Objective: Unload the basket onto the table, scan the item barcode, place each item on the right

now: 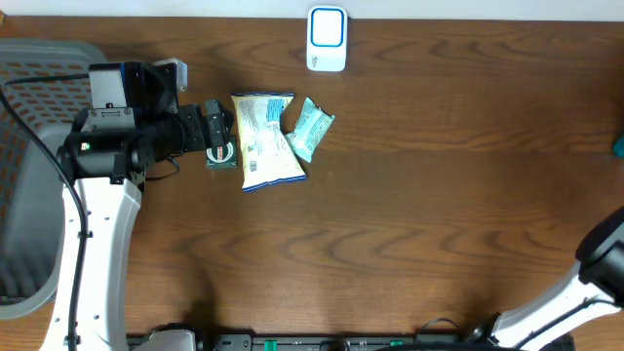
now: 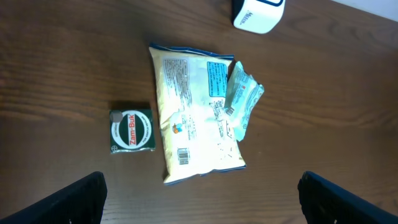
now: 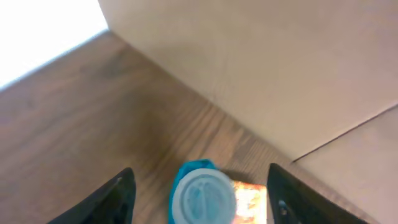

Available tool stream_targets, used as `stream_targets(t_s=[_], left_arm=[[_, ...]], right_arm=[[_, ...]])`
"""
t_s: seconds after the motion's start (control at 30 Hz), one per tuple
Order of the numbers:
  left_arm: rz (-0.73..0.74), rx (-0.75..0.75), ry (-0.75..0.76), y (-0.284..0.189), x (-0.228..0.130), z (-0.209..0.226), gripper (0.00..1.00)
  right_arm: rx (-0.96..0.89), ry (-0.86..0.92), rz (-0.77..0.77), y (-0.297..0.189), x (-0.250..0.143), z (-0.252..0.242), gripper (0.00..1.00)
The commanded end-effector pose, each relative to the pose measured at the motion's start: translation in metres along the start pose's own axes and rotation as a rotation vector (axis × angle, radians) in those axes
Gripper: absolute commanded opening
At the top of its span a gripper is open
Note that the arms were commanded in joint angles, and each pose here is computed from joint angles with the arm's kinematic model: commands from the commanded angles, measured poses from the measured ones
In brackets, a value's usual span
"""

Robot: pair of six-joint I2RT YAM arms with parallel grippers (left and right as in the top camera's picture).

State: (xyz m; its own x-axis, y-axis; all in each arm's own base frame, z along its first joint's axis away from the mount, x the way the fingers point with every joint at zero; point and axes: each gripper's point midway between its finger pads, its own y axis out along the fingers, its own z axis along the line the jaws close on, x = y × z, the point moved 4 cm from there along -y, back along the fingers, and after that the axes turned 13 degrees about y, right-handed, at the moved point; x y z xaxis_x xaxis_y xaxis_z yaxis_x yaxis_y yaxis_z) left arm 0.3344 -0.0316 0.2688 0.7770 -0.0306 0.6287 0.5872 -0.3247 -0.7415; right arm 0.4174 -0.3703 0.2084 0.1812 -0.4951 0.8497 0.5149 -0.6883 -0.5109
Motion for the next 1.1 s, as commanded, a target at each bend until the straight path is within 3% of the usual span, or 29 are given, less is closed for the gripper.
stream_targets(t_s=[0.0, 0.07, 0.13, 0.37, 0.53, 0.87, 1.07], left_arm=[[0.001, 0.006, 0.017, 0.001, 0.0, 0.001, 0.98], [0.001, 0.006, 0.017, 0.001, 0.0, 0.001, 0.98], [0.001, 0.006, 0.017, 0.001, 0.0, 0.001, 0.98], [0.001, 0.006, 0.017, 0.001, 0.0, 0.001, 0.98], [0.001, 0.006, 0.017, 0.001, 0.0, 0.001, 0.98], [0.001, 0.006, 0.017, 0.001, 0.0, 0.001, 0.98], [0.001, 0.006, 0.017, 0.001, 0.0, 0.001, 0.98]], right_arm=[[0.083, 0.016, -0.087, -0.046, 0.046, 0.013, 0.68], [0.143, 0.014, -0.078, -0.063, 0.052, 0.019, 0.73], [0.236, 0.01, -0.055, -0.084, 0.056, 0.03, 0.89], [0.596, 0.189, 0.208, -0.157, 0.038, 0.071, 0.89], [0.845, 0.192, 0.419, -0.2, 0.013, 0.102, 0.86], [0.923, 0.071, 0.688, -0.251, -0.056, 0.16, 0.87], [0.946, -0.064, 0.742, -0.286, -0.096, 0.203, 0.99]])
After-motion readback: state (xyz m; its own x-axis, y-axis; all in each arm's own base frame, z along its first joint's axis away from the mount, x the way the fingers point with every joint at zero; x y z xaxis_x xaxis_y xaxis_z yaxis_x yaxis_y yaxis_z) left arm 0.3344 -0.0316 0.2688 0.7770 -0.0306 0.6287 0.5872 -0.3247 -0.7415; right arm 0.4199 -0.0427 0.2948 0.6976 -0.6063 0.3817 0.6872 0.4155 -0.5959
